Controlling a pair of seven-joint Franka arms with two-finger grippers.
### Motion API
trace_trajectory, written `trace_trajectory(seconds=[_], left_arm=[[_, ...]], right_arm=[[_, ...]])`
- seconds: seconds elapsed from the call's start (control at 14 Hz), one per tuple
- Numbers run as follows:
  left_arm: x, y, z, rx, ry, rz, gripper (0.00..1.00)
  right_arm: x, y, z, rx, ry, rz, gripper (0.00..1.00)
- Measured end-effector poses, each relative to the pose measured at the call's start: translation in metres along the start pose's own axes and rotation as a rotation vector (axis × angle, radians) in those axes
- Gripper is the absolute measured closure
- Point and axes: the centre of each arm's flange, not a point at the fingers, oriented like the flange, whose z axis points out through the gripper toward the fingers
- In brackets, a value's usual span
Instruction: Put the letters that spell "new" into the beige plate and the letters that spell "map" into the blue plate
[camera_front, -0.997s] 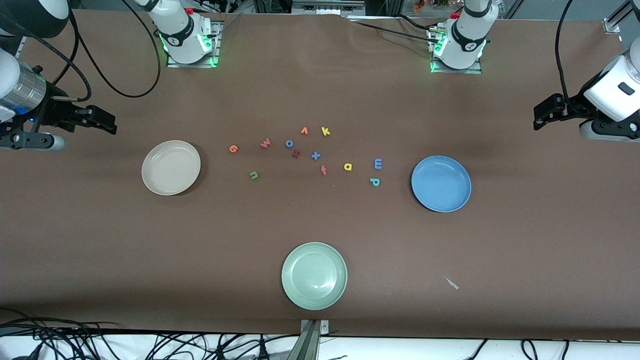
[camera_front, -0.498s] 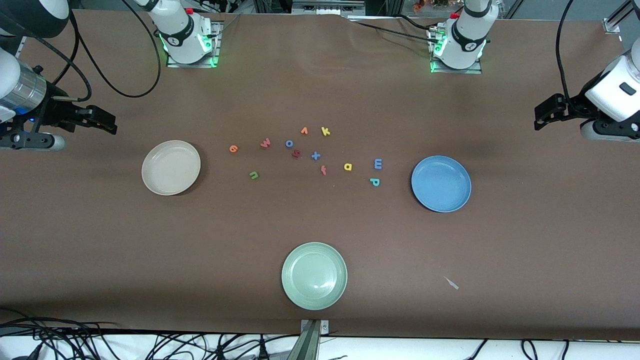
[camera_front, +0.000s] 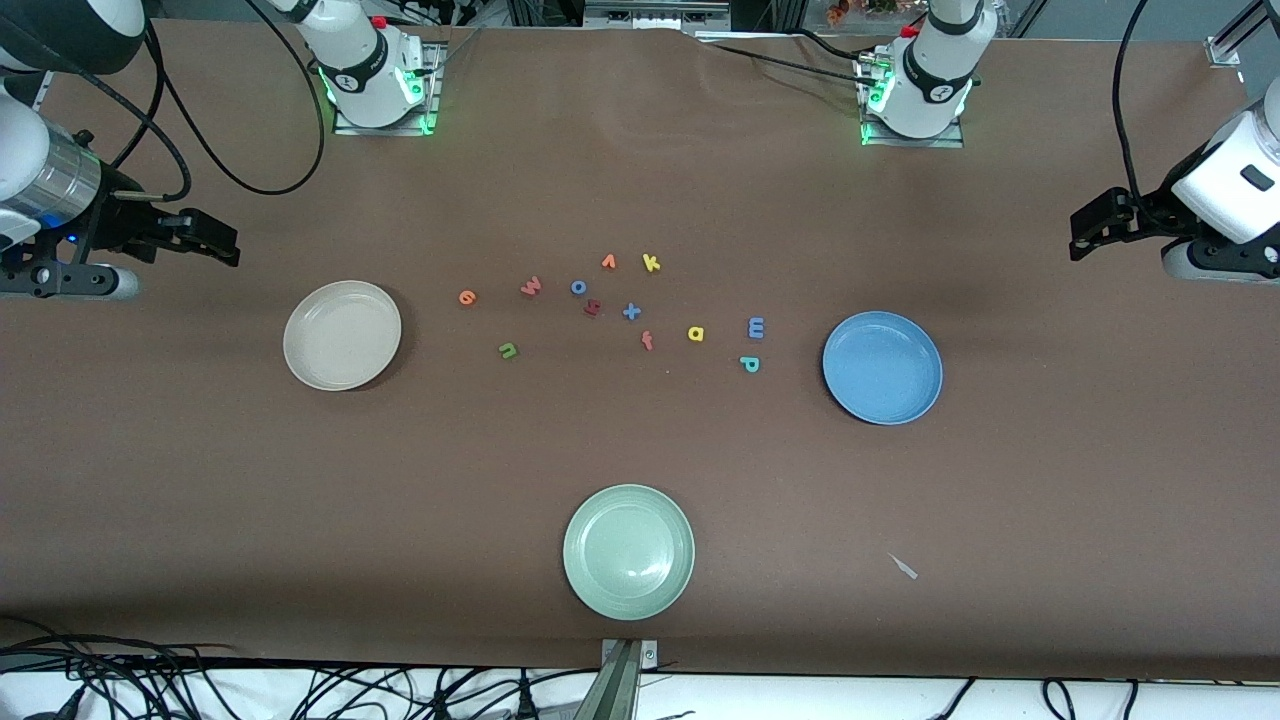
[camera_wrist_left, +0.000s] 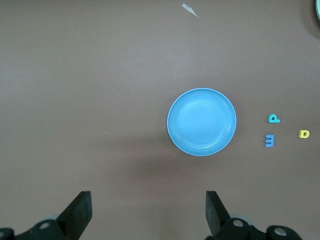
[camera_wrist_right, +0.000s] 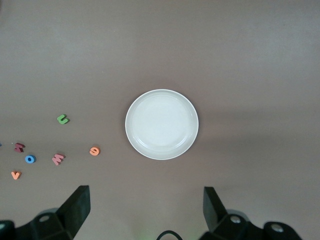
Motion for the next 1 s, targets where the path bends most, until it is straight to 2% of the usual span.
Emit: trace_trajectory(seconds=[1.0], left_arm=[[-0.0003, -0.0069, 0.0003, -0.001, 0.0, -0.012, 0.0]], right_arm=[[-0.0007, 0.0001, 0.0006, -0.001, -0.006, 0.0, 0.0]])
